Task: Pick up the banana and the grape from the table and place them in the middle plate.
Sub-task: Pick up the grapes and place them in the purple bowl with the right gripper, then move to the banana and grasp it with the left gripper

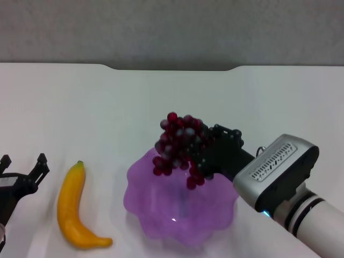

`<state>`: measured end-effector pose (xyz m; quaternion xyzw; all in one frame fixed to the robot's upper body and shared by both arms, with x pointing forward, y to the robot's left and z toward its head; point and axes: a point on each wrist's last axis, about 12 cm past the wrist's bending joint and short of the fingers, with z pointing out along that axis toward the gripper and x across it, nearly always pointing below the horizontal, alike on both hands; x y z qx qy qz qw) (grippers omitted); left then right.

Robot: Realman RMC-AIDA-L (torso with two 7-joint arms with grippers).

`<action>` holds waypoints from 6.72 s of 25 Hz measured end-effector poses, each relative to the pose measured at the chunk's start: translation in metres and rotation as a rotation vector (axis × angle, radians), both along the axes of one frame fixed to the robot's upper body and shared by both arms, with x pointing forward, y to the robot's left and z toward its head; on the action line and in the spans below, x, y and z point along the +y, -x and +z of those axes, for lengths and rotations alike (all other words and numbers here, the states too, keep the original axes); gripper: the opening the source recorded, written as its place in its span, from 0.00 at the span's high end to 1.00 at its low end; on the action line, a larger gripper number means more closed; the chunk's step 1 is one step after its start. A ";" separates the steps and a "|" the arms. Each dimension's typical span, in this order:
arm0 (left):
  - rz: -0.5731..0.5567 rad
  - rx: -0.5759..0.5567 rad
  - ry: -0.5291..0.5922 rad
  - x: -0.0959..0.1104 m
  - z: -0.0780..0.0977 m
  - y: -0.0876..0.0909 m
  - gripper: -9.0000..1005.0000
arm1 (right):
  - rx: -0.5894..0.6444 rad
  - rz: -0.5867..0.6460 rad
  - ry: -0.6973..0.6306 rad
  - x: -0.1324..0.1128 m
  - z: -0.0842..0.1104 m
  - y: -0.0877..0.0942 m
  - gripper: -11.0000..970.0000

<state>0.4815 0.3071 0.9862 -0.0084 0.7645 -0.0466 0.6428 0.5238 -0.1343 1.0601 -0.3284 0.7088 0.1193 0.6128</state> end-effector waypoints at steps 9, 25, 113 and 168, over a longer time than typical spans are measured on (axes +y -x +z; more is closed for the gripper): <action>0.010 -0.001 0.004 0.002 0.000 -0.001 0.11 | 0.081 -0.018 0.034 -0.008 -0.017 0.006 0.61; 0.003 -0.001 0.004 0.000 0.000 -0.001 0.11 | 0.133 -0.060 0.103 -0.028 -0.040 0.007 0.61; -0.247 0.478 0.023 -0.068 0.095 -0.066 0.11 | 0.098 -0.415 -0.057 -0.145 -0.075 0.020 0.08; -0.106 0.656 0.002 -0.041 0.041 -0.044 0.13 | 0.090 -0.426 -0.059 -0.148 -0.074 0.020 0.08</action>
